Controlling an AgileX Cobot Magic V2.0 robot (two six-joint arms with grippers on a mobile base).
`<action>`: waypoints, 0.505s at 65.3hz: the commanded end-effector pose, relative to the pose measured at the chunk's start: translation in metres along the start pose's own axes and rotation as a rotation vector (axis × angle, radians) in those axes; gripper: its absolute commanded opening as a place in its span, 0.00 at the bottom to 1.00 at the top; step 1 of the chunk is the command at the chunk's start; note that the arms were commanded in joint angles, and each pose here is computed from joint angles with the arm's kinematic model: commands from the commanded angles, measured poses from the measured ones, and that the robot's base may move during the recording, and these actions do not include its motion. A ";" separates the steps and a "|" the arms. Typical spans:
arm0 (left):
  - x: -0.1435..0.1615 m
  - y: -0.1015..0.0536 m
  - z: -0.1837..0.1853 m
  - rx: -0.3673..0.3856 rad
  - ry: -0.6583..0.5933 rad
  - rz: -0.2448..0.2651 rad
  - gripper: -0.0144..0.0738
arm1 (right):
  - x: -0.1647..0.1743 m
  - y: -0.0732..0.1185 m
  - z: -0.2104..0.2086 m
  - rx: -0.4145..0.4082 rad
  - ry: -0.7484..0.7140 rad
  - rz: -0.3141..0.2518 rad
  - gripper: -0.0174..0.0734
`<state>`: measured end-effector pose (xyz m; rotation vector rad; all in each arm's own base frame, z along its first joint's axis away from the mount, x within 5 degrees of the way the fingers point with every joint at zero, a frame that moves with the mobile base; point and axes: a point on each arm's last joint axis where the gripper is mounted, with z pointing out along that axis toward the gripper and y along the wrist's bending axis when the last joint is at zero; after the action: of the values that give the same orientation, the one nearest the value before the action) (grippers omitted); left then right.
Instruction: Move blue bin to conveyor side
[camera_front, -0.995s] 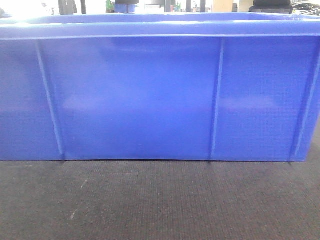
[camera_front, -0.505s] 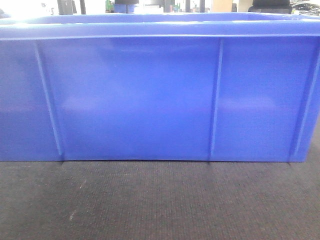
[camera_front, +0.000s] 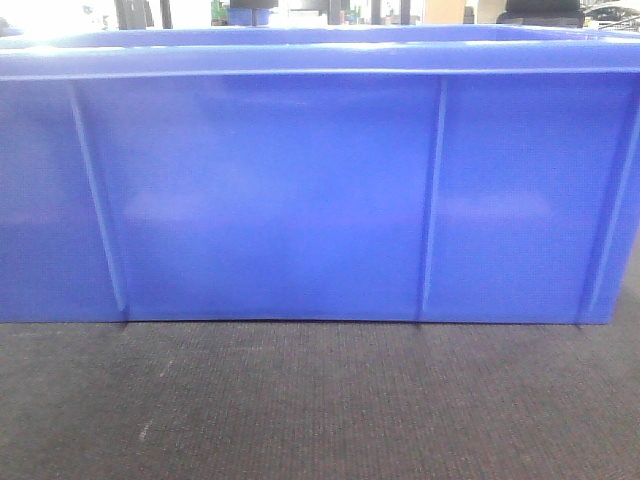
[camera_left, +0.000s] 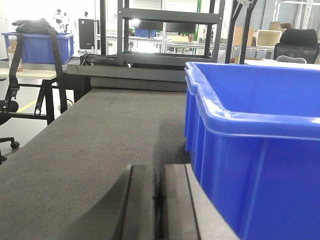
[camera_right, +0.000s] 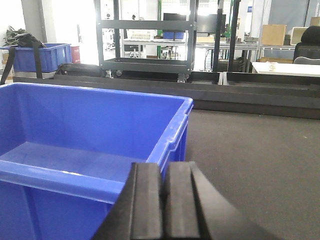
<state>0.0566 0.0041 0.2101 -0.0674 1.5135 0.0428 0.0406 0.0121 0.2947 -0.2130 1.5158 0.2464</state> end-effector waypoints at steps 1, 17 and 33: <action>-0.003 0.000 0.000 -0.002 -0.025 -0.002 0.17 | -0.001 0.000 0.000 0.001 -0.024 -0.015 0.11; -0.003 0.000 0.000 -0.002 -0.025 -0.002 0.17 | -0.001 0.000 0.000 0.002 -0.023 -0.011 0.11; -0.003 0.000 0.000 -0.002 -0.025 -0.002 0.17 | 0.019 -0.006 0.005 0.153 -0.008 -0.050 0.11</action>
<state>0.0566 0.0041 0.2103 -0.0673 1.5119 0.0427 0.0453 0.0099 0.2846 -0.1687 1.5248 0.1401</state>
